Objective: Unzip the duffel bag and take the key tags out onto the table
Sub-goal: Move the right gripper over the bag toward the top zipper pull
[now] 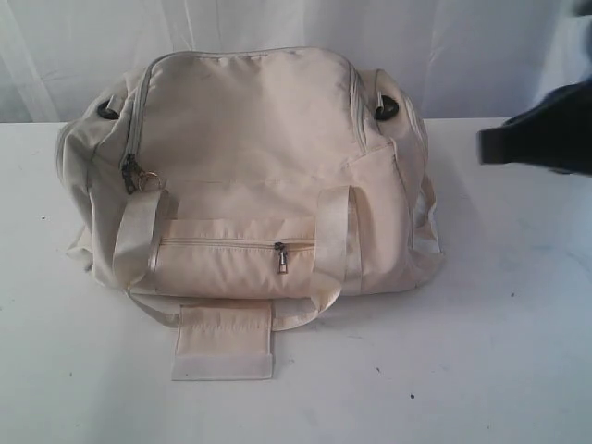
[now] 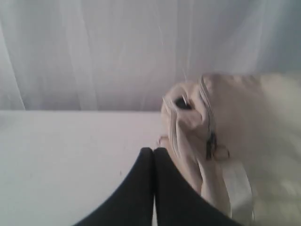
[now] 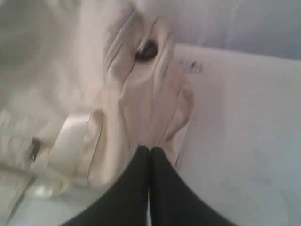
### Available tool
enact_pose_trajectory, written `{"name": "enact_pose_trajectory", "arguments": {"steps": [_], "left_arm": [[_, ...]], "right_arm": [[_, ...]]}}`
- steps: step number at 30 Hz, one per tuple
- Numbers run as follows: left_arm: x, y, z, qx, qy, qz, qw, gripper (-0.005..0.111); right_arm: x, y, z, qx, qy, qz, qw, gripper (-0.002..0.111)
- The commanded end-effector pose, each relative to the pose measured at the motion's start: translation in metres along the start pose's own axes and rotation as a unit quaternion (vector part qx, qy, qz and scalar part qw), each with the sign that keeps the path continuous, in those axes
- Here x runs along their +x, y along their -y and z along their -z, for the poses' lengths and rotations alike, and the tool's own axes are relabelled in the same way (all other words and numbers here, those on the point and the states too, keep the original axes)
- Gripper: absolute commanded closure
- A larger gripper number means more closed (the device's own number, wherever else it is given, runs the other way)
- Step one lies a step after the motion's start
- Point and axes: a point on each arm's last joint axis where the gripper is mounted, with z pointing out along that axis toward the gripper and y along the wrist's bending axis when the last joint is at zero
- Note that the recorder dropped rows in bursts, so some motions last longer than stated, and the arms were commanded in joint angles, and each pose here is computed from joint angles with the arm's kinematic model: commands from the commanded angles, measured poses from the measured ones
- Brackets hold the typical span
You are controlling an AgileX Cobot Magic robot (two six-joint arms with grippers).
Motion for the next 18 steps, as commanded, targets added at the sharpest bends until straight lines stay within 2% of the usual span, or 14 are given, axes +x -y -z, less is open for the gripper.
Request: {"name": "enact_pose_trajectory", "arguments": {"steps": [1,2,3,5,6,8,11,16,18], "left_arm": [[-0.039,0.017,-0.034,0.101,-0.282,-0.092,0.95,0.107],[-0.045,0.027,-0.046,0.178,-0.368,-0.116,0.905,0.107],[-0.048,0.032,-0.054,0.214,-0.397,-0.117,0.885,0.107],[-0.048,0.038,-0.071,0.26,-0.421,-0.109,0.862,0.107],[-0.043,0.039,-0.085,0.27,-0.431,-0.099,0.856,0.107],[-0.033,0.038,-0.094,0.265,-0.443,-0.089,0.852,0.107],[-0.018,0.035,-0.104,0.251,-0.45,-0.08,0.853,0.107],[-0.011,0.037,-0.105,0.257,-0.448,-0.062,0.854,0.107],[-0.012,0.039,-0.105,0.264,-0.442,-0.058,0.855,0.107]], "right_arm": [[-0.024,-0.053,-0.055,-0.111,-0.133,0.15,0.973,0.108],[-0.028,-0.075,-0.071,-0.133,-0.143,0.189,0.963,0.108],[-0.028,-0.087,-0.077,-0.142,-0.148,0.208,0.956,0.108],[-0.028,-0.113,-0.094,-0.154,-0.157,0.254,0.942,0.108],[-0.026,-0.132,-0.109,-0.16,-0.157,0.312,0.923,0.108],[-0.019,-0.147,-0.129,-0.157,-0.158,0.348,0.911,0.107],[-0.009,-0.159,-0.155,-0.153,-0.153,0.38,0.9,0.092],[0.008,-0.171,-0.191,-0.168,-0.118,0.449,0.87,0.037],[0.014,-0.174,-0.202,-0.173,-0.107,0.466,0.861,0.027]]}}
